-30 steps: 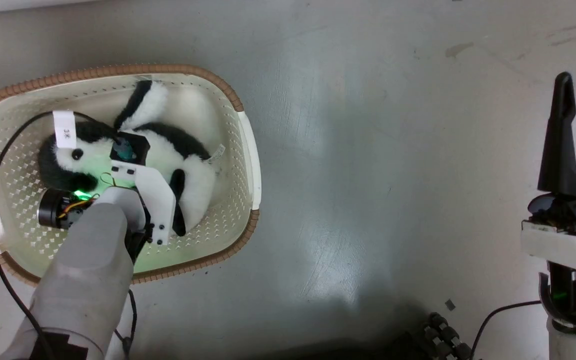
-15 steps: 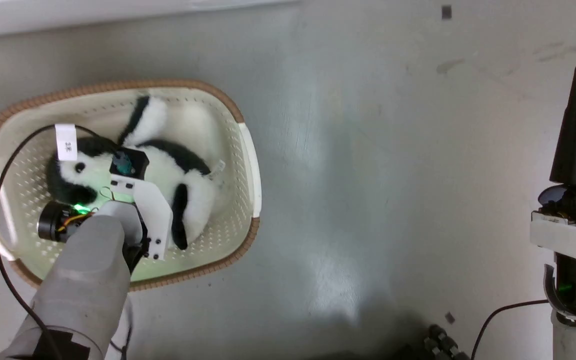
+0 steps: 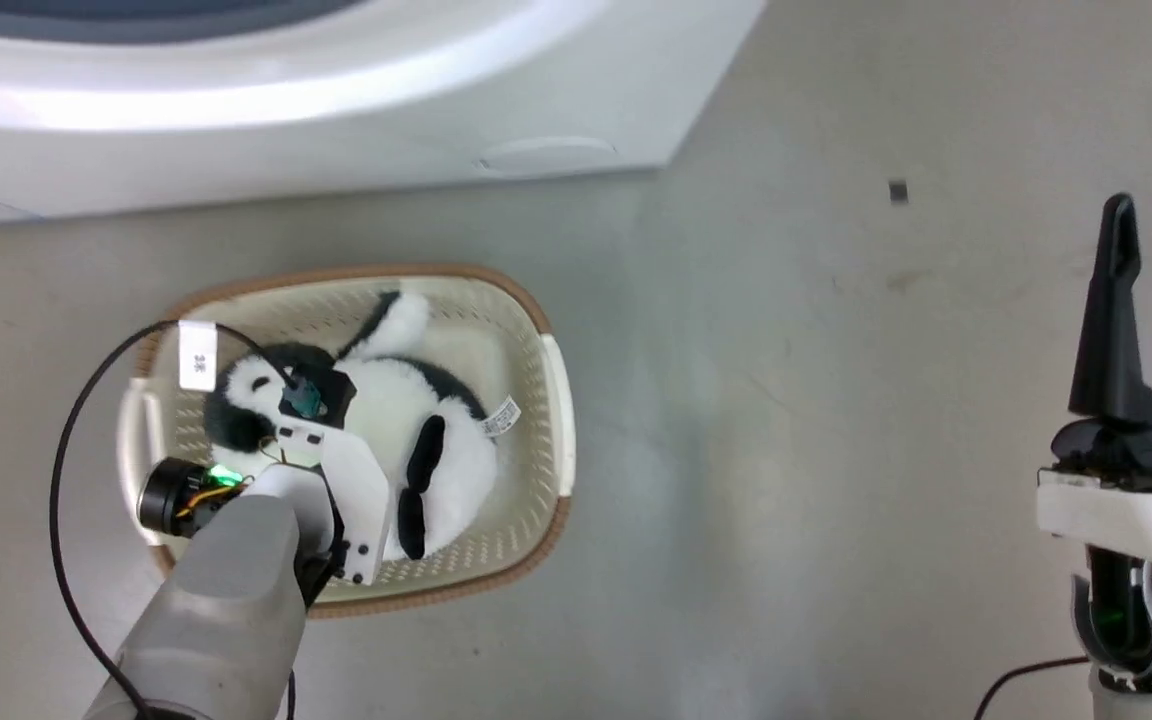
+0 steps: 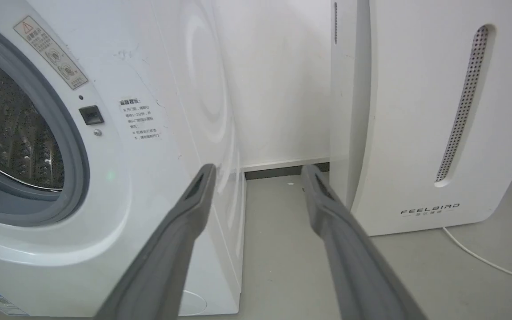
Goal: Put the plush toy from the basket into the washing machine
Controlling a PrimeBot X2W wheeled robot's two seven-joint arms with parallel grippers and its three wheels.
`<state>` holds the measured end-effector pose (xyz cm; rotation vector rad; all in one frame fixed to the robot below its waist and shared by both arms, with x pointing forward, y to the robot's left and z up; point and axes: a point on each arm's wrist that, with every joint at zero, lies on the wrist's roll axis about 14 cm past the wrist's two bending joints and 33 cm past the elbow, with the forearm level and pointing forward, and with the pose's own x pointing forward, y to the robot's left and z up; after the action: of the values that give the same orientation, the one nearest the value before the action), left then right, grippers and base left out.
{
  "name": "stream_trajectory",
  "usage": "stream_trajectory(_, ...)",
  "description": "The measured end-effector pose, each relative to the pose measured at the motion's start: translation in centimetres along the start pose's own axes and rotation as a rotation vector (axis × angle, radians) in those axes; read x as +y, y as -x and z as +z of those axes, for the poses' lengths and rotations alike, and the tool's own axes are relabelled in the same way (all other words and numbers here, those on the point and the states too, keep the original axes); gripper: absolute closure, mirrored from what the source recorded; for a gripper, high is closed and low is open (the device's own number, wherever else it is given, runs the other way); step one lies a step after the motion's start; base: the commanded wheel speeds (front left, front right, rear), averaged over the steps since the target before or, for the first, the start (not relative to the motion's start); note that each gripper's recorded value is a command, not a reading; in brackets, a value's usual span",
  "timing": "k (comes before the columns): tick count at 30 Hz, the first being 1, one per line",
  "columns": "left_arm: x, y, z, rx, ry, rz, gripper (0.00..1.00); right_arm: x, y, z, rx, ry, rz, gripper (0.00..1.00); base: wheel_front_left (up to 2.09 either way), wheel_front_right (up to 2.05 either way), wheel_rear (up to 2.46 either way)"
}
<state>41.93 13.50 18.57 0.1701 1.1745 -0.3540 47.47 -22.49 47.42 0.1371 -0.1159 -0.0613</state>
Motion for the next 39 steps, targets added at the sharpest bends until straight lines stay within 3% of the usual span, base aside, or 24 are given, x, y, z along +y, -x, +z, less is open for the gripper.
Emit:
stream_trajectory(16, 1.5, 9.3, 4.2, -0.354, -0.002, 0.084, 1.0, 3.2, 2.4, 5.7, -0.102, -0.04, 0.077, 0.0, 0.0, 0.0, 0.0)
stream_trajectory(28, 2.7, 15.1, 7.4, -0.615, 0.032, 0.151, 1.0, 4.2, 4.3, 8.0, -0.142, -0.05, 0.103, 0.0, 0.0, 0.0, 0.0)
stream_trajectory(31, 2.8, 16.5, 8.9, -0.684, 0.033, 0.168, 1.0, 4.3, 4.7, 8.4, -0.151, -0.051, 0.106, 0.0, 0.0, 0.0, 0.0)
stream_trajectory(35, 2.8, 21.8, 15.4, -0.962, 0.008, 0.207, 1.0, 4.0, 5.0, 8.6, -0.152, -0.048, 0.1, 0.0, 0.0, 0.0, 0.0)
stream_trajectory(39, 3.3, 23.5, 17.7, -1.053, 0.017, 0.231, 1.0, 3.7, 5.0, 8.2, -0.14, -0.044, 0.09, 0.0, 0.0, 0.0, 0.0)
